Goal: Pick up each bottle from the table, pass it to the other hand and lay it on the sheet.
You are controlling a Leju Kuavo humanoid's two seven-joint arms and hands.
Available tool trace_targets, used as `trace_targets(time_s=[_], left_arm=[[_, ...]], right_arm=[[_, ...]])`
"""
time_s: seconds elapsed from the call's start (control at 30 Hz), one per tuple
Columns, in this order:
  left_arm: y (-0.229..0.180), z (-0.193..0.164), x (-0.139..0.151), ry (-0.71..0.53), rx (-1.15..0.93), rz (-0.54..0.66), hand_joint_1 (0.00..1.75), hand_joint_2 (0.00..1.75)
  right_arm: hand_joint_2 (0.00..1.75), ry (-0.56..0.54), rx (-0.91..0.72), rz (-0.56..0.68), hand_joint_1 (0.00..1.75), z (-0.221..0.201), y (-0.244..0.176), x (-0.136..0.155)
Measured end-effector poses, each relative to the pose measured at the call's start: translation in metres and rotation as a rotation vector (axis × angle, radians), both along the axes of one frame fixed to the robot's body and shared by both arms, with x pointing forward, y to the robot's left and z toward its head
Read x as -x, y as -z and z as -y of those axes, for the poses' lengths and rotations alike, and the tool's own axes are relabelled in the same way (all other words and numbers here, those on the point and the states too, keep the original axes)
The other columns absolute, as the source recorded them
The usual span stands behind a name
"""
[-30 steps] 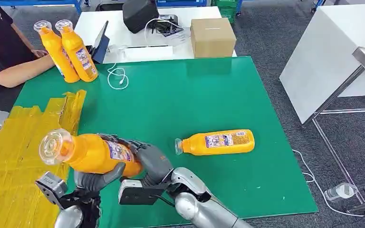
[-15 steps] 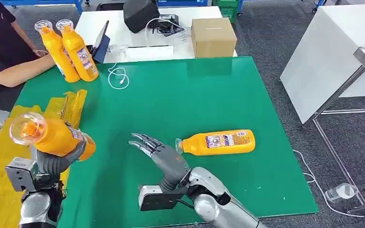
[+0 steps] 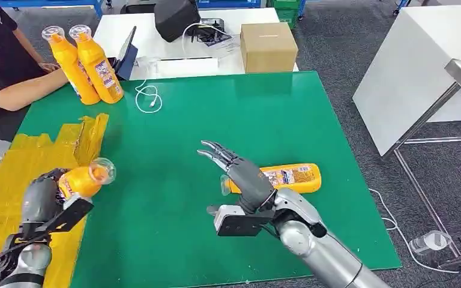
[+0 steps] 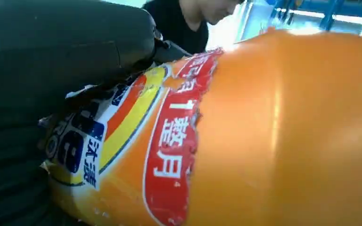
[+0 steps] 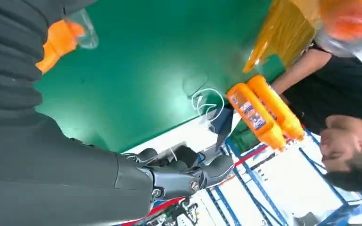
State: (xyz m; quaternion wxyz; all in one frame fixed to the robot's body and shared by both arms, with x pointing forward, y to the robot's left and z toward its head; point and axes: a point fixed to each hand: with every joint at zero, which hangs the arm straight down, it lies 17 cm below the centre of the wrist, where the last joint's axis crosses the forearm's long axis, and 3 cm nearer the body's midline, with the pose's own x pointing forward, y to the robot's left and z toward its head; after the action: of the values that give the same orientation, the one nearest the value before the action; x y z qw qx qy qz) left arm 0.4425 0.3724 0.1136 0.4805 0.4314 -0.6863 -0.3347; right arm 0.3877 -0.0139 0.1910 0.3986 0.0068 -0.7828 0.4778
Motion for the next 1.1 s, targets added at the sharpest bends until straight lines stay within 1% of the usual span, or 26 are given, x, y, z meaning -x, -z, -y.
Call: trace_targets(time_s=[0.07, 0.17, 0.2, 0.23, 0.3, 0.33, 0.47, 0.6, 0.8, 0.87, 0.97, 1.1], left_arm=[[0.017, 0.009, -0.004, 0.010, -0.091, -0.047, 1.75, 1.75], [0.037, 0.029, -0.007, 0.059, -0.142, -0.103, 1.75, 1.75], [0.039, 0.033, -0.009, 0.071, -0.148, -0.112, 0.51, 1.75], [0.041, 0.036, -0.010, 0.078, -0.157, -0.120, 0.00, 1.75], [0.048, 0.039, -0.014, 0.087, -0.190, -0.147, 0.00, 1.75], [0.052, 0.040, -0.017, 0.088, -0.222, -0.166, 0.00, 0.00], [0.070, 0.045, -0.021, 0.127, -0.282, -0.228, 0.00, 0.00], [0.075, 0.046, -0.022, 0.150, -0.328, -0.241, 0.00, 0.00], [0.078, 0.046, -0.022, 0.159, -0.349, -0.247, 0.00, 0.00], [0.080, 0.044, -0.022, 0.159, -0.350, -0.259, 0.00, 0.00], [0.080, 0.041, -0.022, 0.161, -0.343, -0.265, 0.00, 0.00], [0.069, 0.042, -0.022, 0.163, -0.283, -0.215, 0.00, 0.00]], right_arm=[[1.75, -0.003, 0.013, 0.002, 0.00, 0.000, -0.002, -0.003], [1.75, -0.005, 0.021, 0.007, 0.00, 0.000, -0.008, -0.007], [1.75, -0.007, 0.025, 0.009, 0.00, 0.000, -0.009, -0.009], [1.75, -0.008, 0.027, 0.011, 0.00, 0.000, -0.010, -0.010], [1.75, -0.010, 0.036, 0.011, 0.00, -0.001, -0.012, -0.013], [1.75, -0.013, 0.039, 0.015, 0.00, -0.002, -0.014, -0.014], [1.75, -0.022, 0.052, 0.016, 0.00, -0.006, -0.016, -0.017], [1.75, -0.019, 0.076, 0.013, 0.00, -0.008, -0.014, -0.021], [1.75, -0.019, 0.096, 0.015, 0.00, -0.009, -0.010, -0.024], [1.75, -0.005, 0.121, 0.018, 0.00, -0.008, -0.007, -0.027], [1.75, 0.005, 0.158, 0.007, 0.00, -0.006, 0.002, -0.030], [1.75, 0.045, 0.245, -0.041, 0.00, 0.013, 0.029, -0.043]])
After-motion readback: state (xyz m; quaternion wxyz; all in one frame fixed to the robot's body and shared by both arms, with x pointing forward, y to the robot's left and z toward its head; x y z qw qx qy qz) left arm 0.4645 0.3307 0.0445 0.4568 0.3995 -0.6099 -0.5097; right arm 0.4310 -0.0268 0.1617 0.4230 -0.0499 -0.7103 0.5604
